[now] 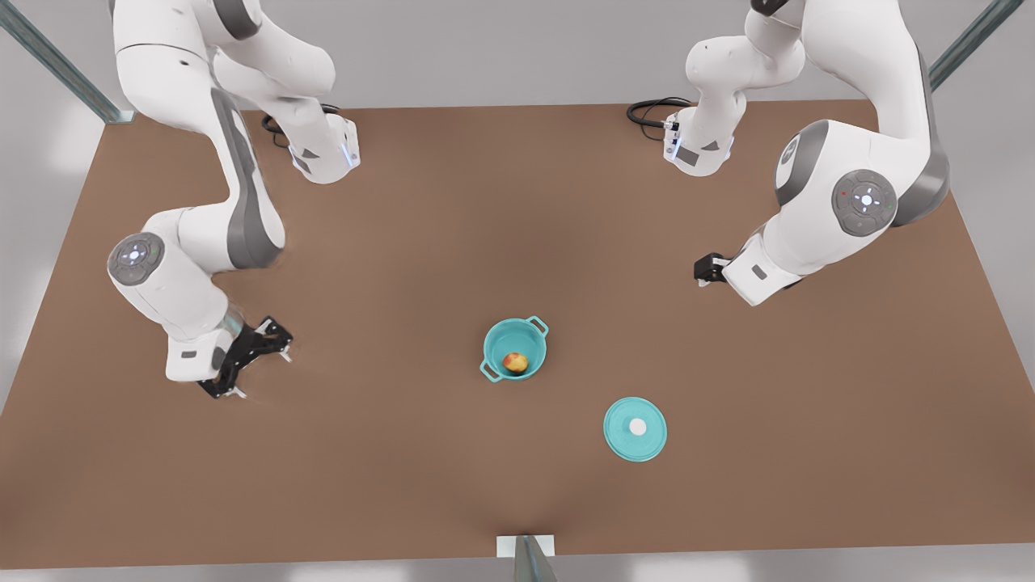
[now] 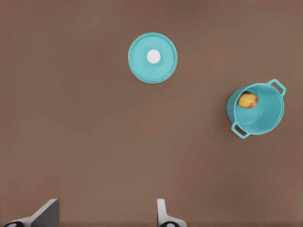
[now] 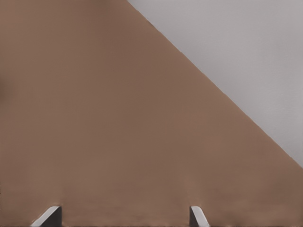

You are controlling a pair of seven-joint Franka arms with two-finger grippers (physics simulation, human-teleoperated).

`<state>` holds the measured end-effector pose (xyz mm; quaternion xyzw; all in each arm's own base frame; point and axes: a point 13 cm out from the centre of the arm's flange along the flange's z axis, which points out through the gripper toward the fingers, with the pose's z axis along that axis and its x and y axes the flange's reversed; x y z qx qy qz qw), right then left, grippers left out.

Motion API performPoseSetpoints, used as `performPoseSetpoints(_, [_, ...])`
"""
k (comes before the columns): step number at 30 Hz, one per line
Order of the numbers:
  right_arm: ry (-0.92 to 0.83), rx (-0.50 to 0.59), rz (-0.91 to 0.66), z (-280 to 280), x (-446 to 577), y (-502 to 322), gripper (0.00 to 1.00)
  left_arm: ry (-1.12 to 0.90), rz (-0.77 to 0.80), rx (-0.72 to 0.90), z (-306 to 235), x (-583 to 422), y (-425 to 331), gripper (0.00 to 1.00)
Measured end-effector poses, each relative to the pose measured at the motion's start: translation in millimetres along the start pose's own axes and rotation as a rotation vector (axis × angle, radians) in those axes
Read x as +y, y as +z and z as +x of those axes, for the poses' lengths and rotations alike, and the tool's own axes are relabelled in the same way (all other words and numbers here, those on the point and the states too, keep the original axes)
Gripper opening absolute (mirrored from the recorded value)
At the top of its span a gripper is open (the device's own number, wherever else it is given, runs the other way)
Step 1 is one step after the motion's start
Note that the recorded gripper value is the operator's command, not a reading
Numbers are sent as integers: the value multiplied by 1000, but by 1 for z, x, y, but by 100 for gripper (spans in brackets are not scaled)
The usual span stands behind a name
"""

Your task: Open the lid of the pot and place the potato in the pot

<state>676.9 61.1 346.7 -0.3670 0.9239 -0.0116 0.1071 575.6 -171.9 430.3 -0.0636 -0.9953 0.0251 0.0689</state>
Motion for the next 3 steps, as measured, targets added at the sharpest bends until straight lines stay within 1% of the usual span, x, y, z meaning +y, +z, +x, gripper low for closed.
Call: performPoseSetpoints(3, [114, 73, -29, 51, -19, -17, 100, 0, 0, 0, 0, 0, 0, 100])
